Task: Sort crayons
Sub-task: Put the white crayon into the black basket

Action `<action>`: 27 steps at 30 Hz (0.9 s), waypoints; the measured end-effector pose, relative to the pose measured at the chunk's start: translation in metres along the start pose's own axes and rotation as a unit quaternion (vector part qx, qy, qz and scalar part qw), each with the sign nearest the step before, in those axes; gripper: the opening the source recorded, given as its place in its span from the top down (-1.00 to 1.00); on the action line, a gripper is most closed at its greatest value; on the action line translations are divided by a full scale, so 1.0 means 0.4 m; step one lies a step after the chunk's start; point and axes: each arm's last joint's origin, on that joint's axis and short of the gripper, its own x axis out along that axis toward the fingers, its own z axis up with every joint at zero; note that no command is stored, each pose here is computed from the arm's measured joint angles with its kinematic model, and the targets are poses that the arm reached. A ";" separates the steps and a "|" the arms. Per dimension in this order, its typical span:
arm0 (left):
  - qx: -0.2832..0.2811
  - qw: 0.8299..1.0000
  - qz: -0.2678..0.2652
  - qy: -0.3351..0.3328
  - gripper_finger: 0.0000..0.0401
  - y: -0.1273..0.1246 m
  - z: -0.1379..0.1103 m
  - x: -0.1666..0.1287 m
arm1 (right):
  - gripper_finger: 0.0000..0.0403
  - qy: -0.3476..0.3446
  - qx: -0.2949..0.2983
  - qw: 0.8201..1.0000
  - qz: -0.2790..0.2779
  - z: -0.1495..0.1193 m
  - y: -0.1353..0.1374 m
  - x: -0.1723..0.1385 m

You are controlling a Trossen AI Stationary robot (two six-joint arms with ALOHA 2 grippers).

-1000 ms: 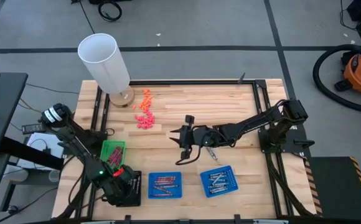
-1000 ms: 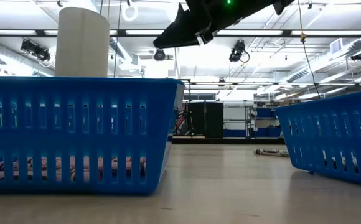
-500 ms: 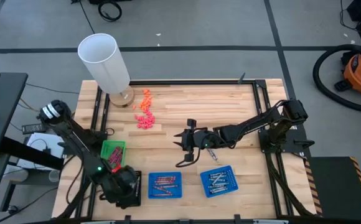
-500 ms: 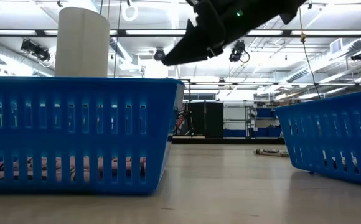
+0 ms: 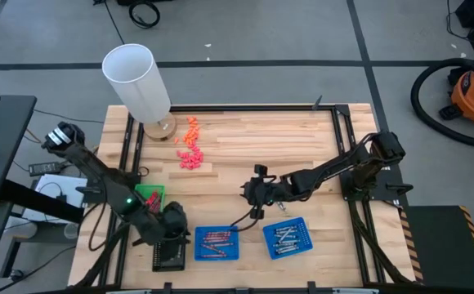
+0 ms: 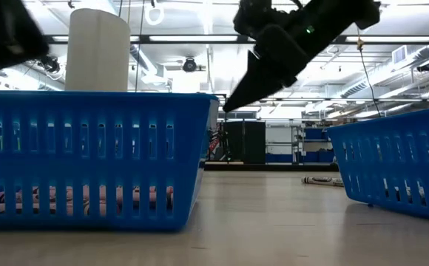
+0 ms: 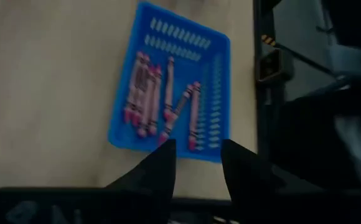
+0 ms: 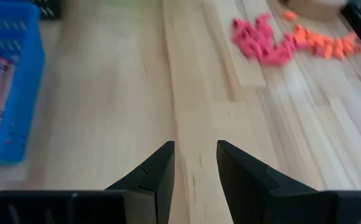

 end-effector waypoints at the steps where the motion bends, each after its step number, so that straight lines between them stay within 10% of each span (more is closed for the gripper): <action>1: 0.013 1.000 0.005 -0.003 0.31 0.005 0.006 0.002 | 0.36 0.007 0.003 1.000 -0.007 -0.004 0.001 -0.001; 27: 0.218 0.958 0.168 -0.075 0.31 0.119 0.122 0.024 | 0.36 0.193 0.072 0.977 -0.062 -0.095 -0.043 -0.013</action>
